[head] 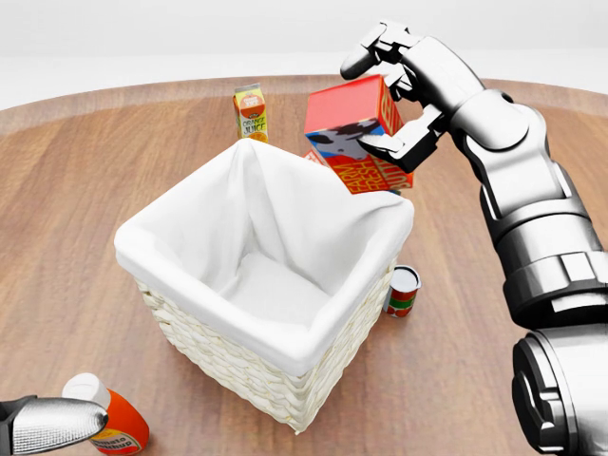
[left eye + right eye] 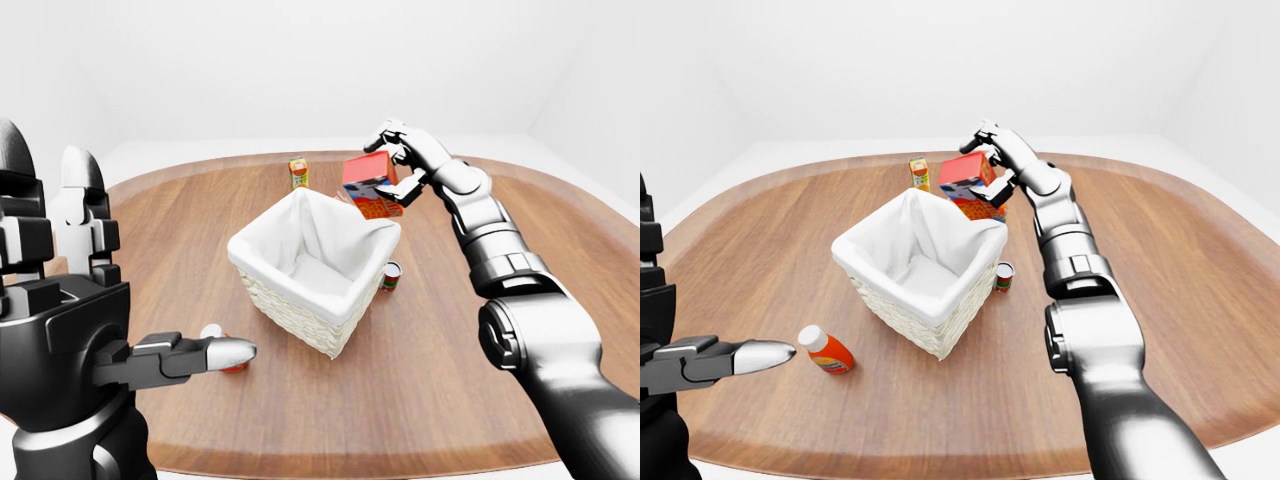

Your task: Pick up the butter and put it in the basket.

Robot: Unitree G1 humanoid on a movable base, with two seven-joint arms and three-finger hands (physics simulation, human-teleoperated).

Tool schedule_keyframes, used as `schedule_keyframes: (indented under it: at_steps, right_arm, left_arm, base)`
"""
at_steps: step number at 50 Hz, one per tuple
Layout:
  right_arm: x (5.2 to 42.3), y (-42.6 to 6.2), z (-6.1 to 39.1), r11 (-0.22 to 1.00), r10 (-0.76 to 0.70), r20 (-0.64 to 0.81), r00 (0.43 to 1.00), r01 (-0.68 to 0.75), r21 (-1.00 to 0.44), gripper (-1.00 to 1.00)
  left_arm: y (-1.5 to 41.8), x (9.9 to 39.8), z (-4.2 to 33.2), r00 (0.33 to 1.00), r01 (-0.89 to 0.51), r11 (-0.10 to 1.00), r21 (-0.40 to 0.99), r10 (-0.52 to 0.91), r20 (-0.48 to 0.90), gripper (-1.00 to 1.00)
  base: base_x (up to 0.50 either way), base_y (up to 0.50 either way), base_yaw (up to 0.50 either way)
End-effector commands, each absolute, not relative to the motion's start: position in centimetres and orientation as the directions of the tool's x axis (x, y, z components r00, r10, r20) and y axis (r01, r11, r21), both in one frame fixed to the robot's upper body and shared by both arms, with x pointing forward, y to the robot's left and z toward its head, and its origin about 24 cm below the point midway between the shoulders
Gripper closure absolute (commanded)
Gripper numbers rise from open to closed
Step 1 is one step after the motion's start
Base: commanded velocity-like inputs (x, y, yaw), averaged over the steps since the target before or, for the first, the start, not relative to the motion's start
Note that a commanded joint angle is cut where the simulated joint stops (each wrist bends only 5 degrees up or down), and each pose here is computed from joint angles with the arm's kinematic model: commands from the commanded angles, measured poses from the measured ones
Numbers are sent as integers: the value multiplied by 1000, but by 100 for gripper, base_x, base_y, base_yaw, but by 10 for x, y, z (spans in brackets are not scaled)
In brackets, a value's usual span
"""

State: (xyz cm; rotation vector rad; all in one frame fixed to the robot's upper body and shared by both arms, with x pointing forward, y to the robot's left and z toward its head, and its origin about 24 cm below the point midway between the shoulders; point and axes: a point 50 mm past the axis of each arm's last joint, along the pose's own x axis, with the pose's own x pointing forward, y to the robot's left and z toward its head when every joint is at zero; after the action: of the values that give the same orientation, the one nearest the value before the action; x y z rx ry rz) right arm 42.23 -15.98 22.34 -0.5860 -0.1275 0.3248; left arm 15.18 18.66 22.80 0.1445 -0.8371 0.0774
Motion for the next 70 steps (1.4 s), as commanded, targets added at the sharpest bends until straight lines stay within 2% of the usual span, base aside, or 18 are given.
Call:
schedule_keyframes:
  at_steps: [1, 14, 28, 52, 62, 70]
  right_arm:
    - [421, -141, 241, 816, 366, 130, 921, -251, -521, 100]
    - [419, -122, 240, 808, 414, 145, 899, -289, -514, 100]
    - [417, -95, 230, 829, 447, 157, 881, -342, -442, 100]
    - [419, -80, 201, 885, 402, 99, 910, -359, -297, 100]
    - [417, -70, 198, 899, 405, 109, 908, -373, -230, 100]
    - [414, -62, 190, 892, 421, 100, 902, -391, -229, 100]
  left_arm:
    - [188, 152, 227, 671, -128, 987, 97, 14, 741, -100]
    - [188, 151, 227, 672, -131, 987, 95, 18, 740, -100]
    - [189, 153, 224, 685, -129, 987, 94, 21, 728, -100]
    - [189, 153, 224, 686, -128, 987, 95, 19, 727, -100]
    - [189, 153, 222, 696, -130, 987, 98, 20, 718, -100]
    - [190, 153, 221, 700, -132, 986, 98, 23, 714, -100]
  base:
    - [-1, 0, 0]
    - [0, 0, 0]
    - [0, 0, 0]
    - [0, 0, 0]
    - [0, 0, 0]
    - [0, 0, 0]
